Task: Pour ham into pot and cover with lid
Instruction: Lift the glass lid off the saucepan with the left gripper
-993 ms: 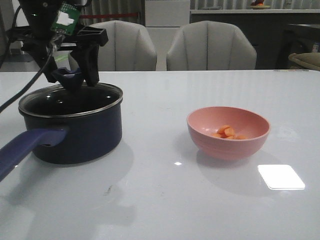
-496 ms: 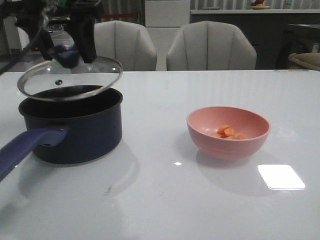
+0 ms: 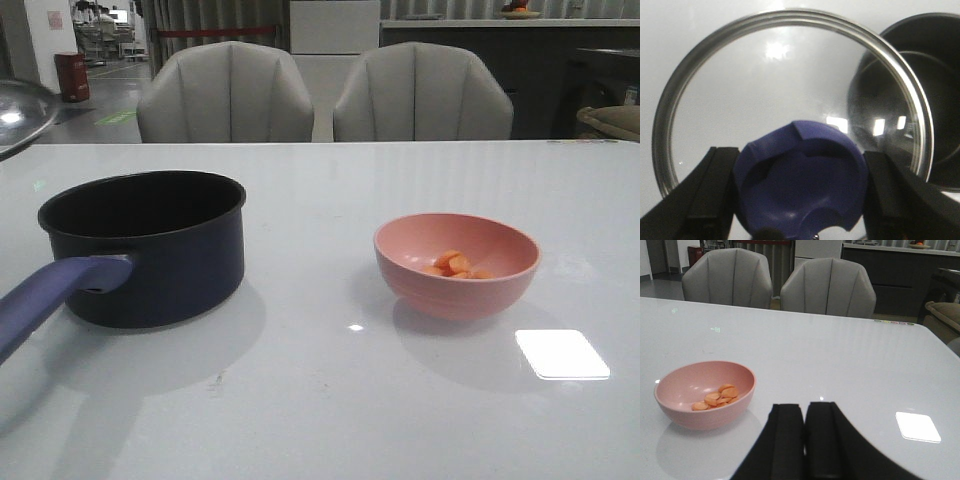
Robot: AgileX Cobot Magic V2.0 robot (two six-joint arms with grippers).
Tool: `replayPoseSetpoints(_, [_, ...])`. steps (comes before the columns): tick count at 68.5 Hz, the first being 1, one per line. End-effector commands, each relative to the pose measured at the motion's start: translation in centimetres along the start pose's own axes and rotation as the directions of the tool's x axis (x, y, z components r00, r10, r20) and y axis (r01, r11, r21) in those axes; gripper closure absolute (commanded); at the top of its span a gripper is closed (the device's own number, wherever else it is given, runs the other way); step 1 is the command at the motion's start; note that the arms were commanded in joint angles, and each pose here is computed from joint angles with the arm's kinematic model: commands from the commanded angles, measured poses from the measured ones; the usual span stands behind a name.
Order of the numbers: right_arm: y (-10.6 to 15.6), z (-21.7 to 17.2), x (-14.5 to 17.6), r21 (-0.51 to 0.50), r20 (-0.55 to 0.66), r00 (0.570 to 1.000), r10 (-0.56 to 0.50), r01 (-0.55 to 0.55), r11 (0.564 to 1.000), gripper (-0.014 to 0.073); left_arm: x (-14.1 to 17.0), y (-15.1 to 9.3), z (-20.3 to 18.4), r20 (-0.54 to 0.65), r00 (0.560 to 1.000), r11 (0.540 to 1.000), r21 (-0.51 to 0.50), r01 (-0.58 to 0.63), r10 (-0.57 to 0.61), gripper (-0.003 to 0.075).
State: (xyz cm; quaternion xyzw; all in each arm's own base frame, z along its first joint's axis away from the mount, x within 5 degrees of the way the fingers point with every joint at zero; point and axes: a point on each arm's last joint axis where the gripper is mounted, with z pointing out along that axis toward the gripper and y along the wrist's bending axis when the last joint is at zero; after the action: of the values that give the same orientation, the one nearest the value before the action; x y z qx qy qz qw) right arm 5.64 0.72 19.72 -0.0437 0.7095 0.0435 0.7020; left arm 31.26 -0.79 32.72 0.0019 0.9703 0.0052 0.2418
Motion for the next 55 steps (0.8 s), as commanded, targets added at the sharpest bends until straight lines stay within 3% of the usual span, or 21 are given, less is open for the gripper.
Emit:
replayPoseSetpoints(1, [-0.1,-0.2,-1.1,0.01,0.112,0.994,-0.013,0.012,1.0,0.0449,0.4,2.1,-0.7,0.104,0.992,0.998,0.016,0.065,-0.066,0.0495])
replayPoseSetpoints(18, [-0.1,-0.2,-1.1,0.01,0.112,0.994,-0.013,0.012,1.0,0.0449,2.4,4.4,3.7,0.073,0.984,0.987,0.003,0.162,-0.162,0.0495])
replayPoseSetpoints(46, [-0.1,-0.2,-1.1,0.01,0.112,0.994,-0.013,0.012,1.0,0.0449,3.0,4.6,11.2,-0.077,0.992,0.995,0.003,0.105,-0.104,0.0482])
replayPoseSetpoints(55, [-0.1,-0.2,-1.1,0.01,0.112,0.994,-0.013,0.012,1.0,0.0449,3.1,4.7,12.3,-0.092,0.99,0.995,0.002,0.104,-0.103,0.0328])
